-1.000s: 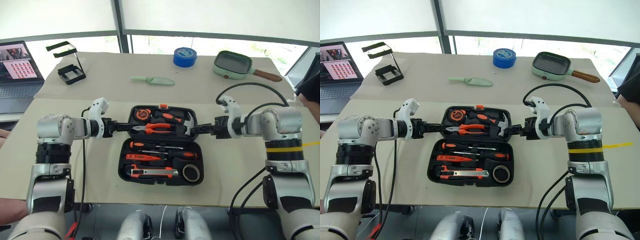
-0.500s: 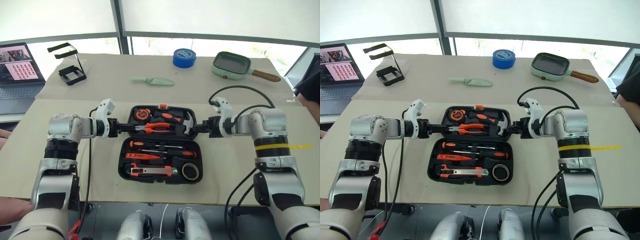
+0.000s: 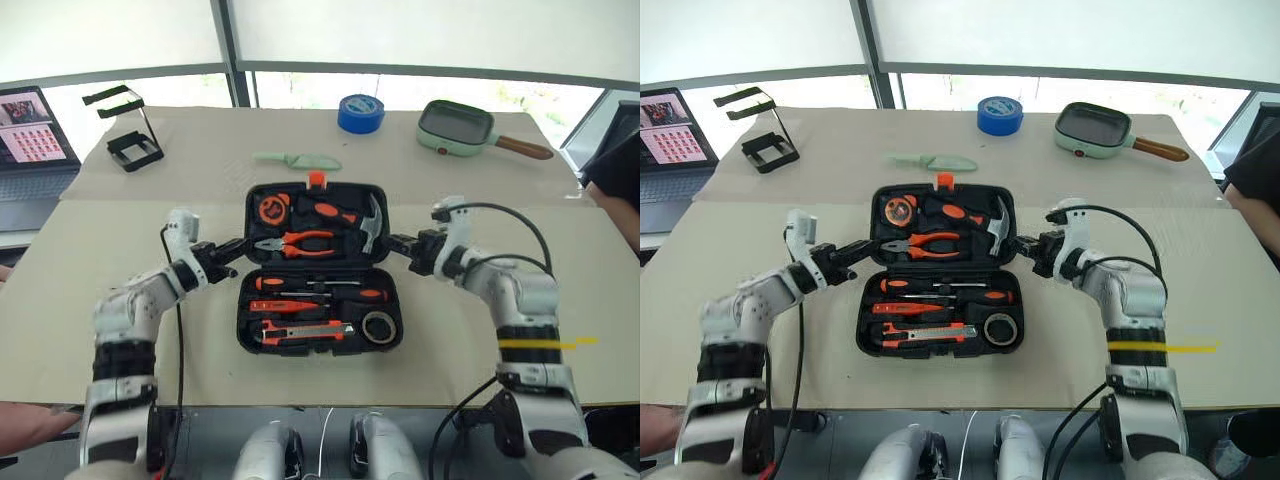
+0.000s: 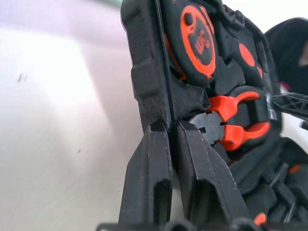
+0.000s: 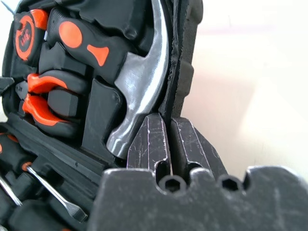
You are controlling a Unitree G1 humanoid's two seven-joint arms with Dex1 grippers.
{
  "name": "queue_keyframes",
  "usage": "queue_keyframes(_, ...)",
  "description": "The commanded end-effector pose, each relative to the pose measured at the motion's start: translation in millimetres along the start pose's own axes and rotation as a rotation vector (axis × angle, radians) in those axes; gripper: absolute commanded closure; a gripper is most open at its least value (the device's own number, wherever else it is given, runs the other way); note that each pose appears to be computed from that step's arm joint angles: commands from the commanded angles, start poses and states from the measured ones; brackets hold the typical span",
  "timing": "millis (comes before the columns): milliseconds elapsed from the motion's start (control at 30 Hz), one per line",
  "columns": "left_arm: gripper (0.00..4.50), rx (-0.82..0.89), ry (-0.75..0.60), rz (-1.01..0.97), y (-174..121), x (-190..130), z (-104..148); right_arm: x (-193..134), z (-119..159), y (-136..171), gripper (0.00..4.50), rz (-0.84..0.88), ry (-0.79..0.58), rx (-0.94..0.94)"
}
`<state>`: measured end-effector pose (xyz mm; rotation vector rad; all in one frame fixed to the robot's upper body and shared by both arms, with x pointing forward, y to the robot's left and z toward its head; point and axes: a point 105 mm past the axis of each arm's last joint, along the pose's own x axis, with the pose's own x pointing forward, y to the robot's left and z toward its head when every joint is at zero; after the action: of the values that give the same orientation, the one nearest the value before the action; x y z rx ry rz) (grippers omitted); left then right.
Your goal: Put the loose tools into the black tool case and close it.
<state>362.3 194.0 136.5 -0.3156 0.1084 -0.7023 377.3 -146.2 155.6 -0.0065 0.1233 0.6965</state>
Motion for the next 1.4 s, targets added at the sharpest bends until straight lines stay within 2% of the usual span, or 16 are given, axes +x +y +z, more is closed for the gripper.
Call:
queue_keyframes(33, 4.23, 0.252, -0.114, 0.001, -5.4, -29.0, 23.4, -29.8, 27.0, 20.4, 4.50, 0.077, -0.156, -0.645)
queue_keyframes(233, 4.23, 0.592, -0.137, -0.024, -20.7, -67.7, -5.8, -53.6, -22.0, 31.9, 4.50, 0.119, -0.137, -1.020)
queue_keyframes(333, 4.23, 0.734, -0.109, -0.051, -27.1, -79.2, -20.9, -65.0, -51.6, 35.8, 4.50, 0.162, -0.124, -1.107)
queue_keyframes(367, 4.29, 0.748, -0.089, -0.077, -29.5, -81.6, -26.4, -66.8, -56.4, 36.5, 4.13, 0.170, -0.128, -1.118)
queue_keyframes(467, 3.35, 0.774, -0.025, -0.119, -33.2, -96.2, -43.3, -73.5, -74.0, 37.2, 3.11, 0.201, -0.110, -1.151)
queue_keyframes(600, 1.96, 0.773, 0.006, 0.030, -11.0, -125.3, -31.7, -99.3, -77.9, 21.9, 1.79, 0.144, -0.062, -1.162)
queue_keyframes(700, 1.96, 0.657, 0.013, 0.106, 5.5, -135.3, -19.1, -119.1, -76.4, 15.7, 1.79, 0.135, -0.013, -1.096)
queue_keyframes(800, 1.92, 0.606, 0.034, 0.044, 3.4, -125.8, -16.3, -130.8, -72.5, 25.1, 2.58, 0.163, -0.018, -0.973)
queue_keyframes(867, 2.43, 0.591, 0.037, 0.022, 5.6, -106.2, -10.1, -138.6, -72.5, 34.7, 3.19, 0.191, 0.010, -0.757)
queue_keyframes(900, 2.58, 0.565, 0.041, -0.003, 4.5, -96.1, -8.8, -139.7, -68.7, 40.9, 3.52, 0.208, 0.000, -0.697)
queue_keyframes(1000, 3.66, 0.551, 0.083, -0.077, 1.3, -68.0, -9.8, -141.6, -73.8, 62.5, 4.50, 0.319, 0.053, -0.593)
queue_keyframes(1067, 4.38, 0.566, 0.135, -0.147, -1.4, -46.7, -8.4, -140.4, -91.1, 80.2, 4.50, 0.417, 0.126, -0.551)
queue_keyframes(1100, 4.48, 0.565, 0.166, -0.169, -1.2, -40.6, -8.8, -140.8, -98.6, 86.9, 4.50, 0.464, 0.158, -0.547)
queue_keyframes(1167, 4.48, 0.580, 0.195, -0.204, -1.0, -30.9, -7.6, -140.5, -108.6, 98.0, 4.50, 0.538, 0.199, -0.539)
queue_keyframes(1300, 4.48, 0.607, 0.331, -0.289, 3.6, -14.7, -23.5, -121.6, -106.8, 120.9, 4.50, 0.617, 0.186, -0.492)
queue_keyframes(1400, 4.48, 0.605, 0.353, -0.353, -0.7, -5.1, -34.0, -102.9, -98.7, 126.2, 4.50, 0.609, 0.152, -0.517)
